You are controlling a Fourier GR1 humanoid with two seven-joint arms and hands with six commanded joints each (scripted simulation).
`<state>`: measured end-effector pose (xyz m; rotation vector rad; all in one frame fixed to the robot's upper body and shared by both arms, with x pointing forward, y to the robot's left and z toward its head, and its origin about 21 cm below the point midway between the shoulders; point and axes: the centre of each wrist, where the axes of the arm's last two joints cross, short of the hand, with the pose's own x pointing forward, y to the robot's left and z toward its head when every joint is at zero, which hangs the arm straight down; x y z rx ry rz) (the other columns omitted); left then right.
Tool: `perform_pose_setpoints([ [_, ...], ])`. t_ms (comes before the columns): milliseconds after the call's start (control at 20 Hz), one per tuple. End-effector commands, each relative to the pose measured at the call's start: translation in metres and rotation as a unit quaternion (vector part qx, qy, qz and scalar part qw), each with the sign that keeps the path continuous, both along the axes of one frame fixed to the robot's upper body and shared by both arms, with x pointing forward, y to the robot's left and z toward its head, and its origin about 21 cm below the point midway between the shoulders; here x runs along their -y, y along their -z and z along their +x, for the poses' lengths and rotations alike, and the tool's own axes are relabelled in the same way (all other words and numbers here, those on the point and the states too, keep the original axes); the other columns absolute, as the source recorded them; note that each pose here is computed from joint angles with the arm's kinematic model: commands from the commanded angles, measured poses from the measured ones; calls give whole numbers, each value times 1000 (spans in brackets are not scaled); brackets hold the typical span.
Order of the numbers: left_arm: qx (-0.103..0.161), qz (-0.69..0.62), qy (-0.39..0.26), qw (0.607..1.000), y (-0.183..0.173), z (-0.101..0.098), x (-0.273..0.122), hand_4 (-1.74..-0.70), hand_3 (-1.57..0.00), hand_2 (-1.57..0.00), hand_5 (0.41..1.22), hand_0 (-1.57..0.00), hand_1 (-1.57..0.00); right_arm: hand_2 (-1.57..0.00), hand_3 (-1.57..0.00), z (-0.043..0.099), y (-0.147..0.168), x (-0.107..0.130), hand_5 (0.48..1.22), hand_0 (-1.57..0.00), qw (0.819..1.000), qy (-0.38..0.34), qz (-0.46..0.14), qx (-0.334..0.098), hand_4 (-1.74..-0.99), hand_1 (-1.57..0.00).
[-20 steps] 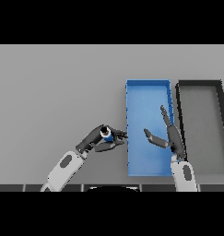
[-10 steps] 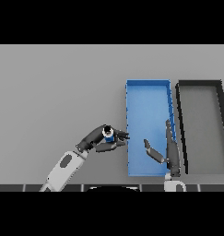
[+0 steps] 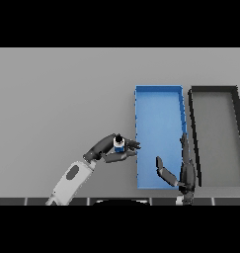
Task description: Pick up the blue pipe and place it into the blue bin.
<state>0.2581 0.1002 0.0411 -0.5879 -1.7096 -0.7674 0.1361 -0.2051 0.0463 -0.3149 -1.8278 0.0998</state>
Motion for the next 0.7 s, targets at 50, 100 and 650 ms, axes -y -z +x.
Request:
perform_pose_setpoints([
  [50, 3, 4, 0, 1000, -4, 3, -2, -1474, -1571, -1571, 1221, -1571, -1571, -12, 1, 5, -13, 0, 589, 1, 997, -45, -19, -51, -1165, -6],
  [100, 2, 4, 1, 1000, -3, 2, -2, -1474, -1571, -1571, 1221, -1571, -1571, -10, 1, 7, -21, -3, 579, 1, 995, -68, -25, -63, -1171, -5],
  [650, 9, 13, 4, 1000, -5, 1, -1, -1475, -1571, -1571, 1221, -1571, -1571, 0, 1, 36, -90, -51, 522, 1, 958, -248, -119, -79, -1239, 0],
])
